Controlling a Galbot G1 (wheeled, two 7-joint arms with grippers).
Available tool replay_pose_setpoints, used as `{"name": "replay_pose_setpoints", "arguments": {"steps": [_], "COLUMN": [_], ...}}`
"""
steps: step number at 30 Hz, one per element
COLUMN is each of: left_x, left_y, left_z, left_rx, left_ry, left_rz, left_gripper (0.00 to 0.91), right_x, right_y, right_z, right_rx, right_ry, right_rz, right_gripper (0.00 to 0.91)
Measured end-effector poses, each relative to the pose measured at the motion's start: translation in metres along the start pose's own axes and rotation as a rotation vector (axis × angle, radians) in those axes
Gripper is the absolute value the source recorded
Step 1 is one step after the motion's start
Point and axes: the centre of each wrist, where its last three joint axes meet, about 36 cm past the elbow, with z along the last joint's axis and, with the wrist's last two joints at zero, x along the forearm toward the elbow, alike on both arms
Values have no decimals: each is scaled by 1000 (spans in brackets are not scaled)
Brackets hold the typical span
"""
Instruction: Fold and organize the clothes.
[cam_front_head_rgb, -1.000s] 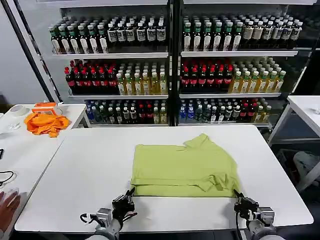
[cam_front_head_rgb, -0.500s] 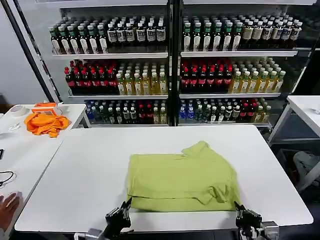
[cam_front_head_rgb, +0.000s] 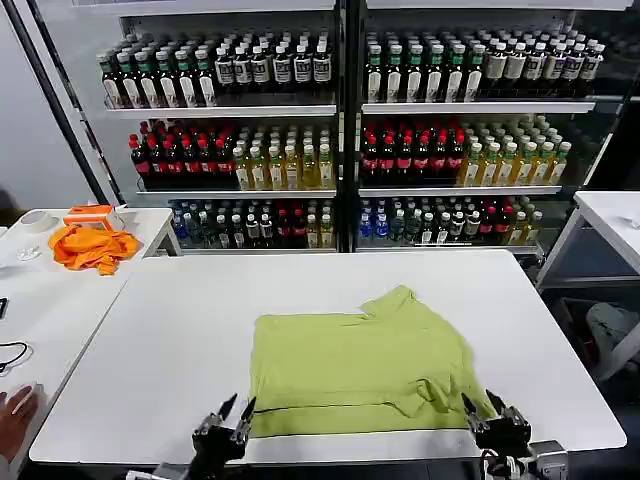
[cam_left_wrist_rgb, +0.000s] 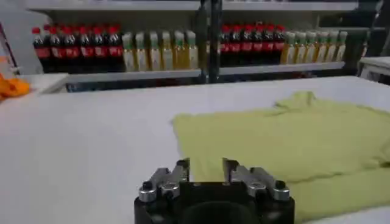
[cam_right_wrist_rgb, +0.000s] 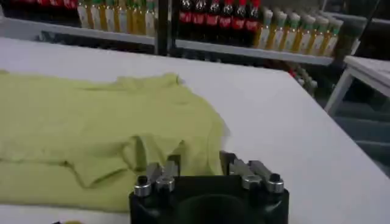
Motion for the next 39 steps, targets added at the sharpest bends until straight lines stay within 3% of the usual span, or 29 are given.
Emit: {"name": "replay_pose_setpoints", "arguments": {"steps": [12,24,39], "left_x": [-81,-174,-233], "left_y": [32,40,49], "left_z": [-18,-42,-58], "left_rx": [42,23,66], "left_ry": [-9,33,114], "left_rz": [-16,-28,-34], "left_gripper": [907,907,907], "right_x": [-111,-220,-296], "right_y": [1,15,41], "right_z": [-32,-68,-89], "right_rx": [-75,-108,-119], "right_ry": [-23,39,121], "right_rz": [-43,-84,-100], "right_gripper": [907,907,907]}}
